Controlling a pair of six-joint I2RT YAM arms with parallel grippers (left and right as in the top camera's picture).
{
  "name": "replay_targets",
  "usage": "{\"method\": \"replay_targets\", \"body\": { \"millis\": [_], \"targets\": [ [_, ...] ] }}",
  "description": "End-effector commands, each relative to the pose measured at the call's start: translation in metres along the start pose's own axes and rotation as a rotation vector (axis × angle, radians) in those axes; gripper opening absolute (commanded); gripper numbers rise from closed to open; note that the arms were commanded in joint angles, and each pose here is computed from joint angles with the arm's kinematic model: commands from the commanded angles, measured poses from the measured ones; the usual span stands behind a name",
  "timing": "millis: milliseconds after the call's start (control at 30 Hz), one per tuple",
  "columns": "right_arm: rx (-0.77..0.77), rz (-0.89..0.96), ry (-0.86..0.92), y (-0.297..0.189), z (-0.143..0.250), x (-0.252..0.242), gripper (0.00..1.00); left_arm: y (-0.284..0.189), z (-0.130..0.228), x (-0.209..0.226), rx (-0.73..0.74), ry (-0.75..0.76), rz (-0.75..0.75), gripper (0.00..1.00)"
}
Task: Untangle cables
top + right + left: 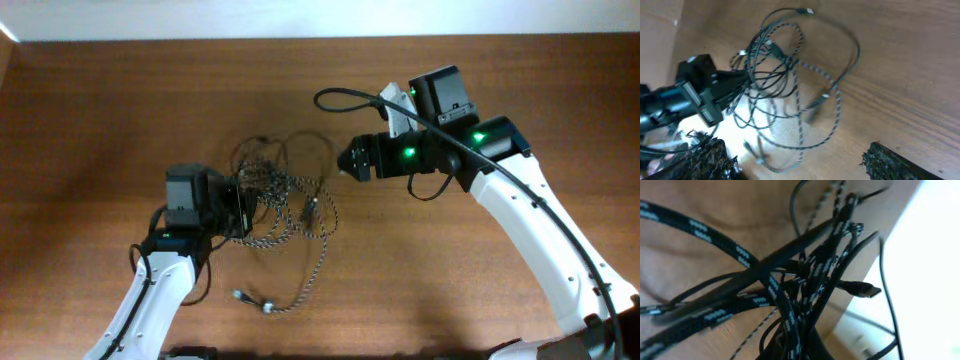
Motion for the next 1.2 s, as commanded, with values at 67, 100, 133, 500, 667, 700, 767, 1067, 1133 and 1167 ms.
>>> {"method": "replay_targets", "body": {
  "millis": [67, 100, 133, 500, 667, 700, 767, 1067, 1133, 1167],
  "targets": [
    [0.003, 0.157, -0.15, 0.058, 0.011, 0.022, 0.84, -0.002, 0.007, -0.004, 0.08, -0.197, 0.01, 0.0],
    [0.025, 0.217, -0.167, 0.079, 0.015, 0.017, 0.84, -0.002, 0.008, -0.004, 0.083, -0.197, 0.009, 0.0],
    [0.034, 0.269, -0.173, 0.093, 0.016, 0.011, 0.83, -0.002, 0.008, -0.004, 0.083, -0.197, 0.009, 0.0],
    [0.003, 0.076, -0.426, 0.132, 0.013, 0.044, 0.46, -0.002, 0.01, -0.004, 0.11, -0.196, 0.009, 0.01],
    [0.064, 0.158, -0.399, 0.158, 0.019, 0.021, 0.24, -0.003, 0.012, -0.004, 0.128, -0.196, 0.009, 0.04],
    [0.069, 0.16, -0.397, 0.158, 0.019, 0.021, 0.24, -0.003, 0.012, -0.004, 0.128, -0.196, 0.009, 0.04],
    [0.081, 0.166, -0.393, 0.157, 0.021, 0.02, 0.24, -0.003, 0.012, -0.004, 0.127, -0.196, 0.009, 0.04],
    [-0.001, 0.256, -0.399, 0.128, 0.003, 0.03, 0.04, -0.002, 0.011, -0.004, 0.119, -0.052, 0.017, 0.04],
    [-0.064, 0.304, -0.376, 0.095, -0.013, 0.035, 0.04, -0.002, 0.003, 0.0, 0.032, 0.16, -0.004, 0.03],
    [-0.106, 0.303, -0.356, 0.066, -0.024, 0.039, 0.04, -0.002, -0.005, 0.009, -0.056, 0.234, -0.068, 0.03]
  ]
}}
Point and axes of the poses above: each gripper's point midway between its finger pads, its own y axis out along the fingers, its own x axis along the line the jaws close on, z = x × y, the point moved 8 cm from there along -y, back along the fingers, and after that the axes turned 10 degrees about y, right-handed, at the moved point
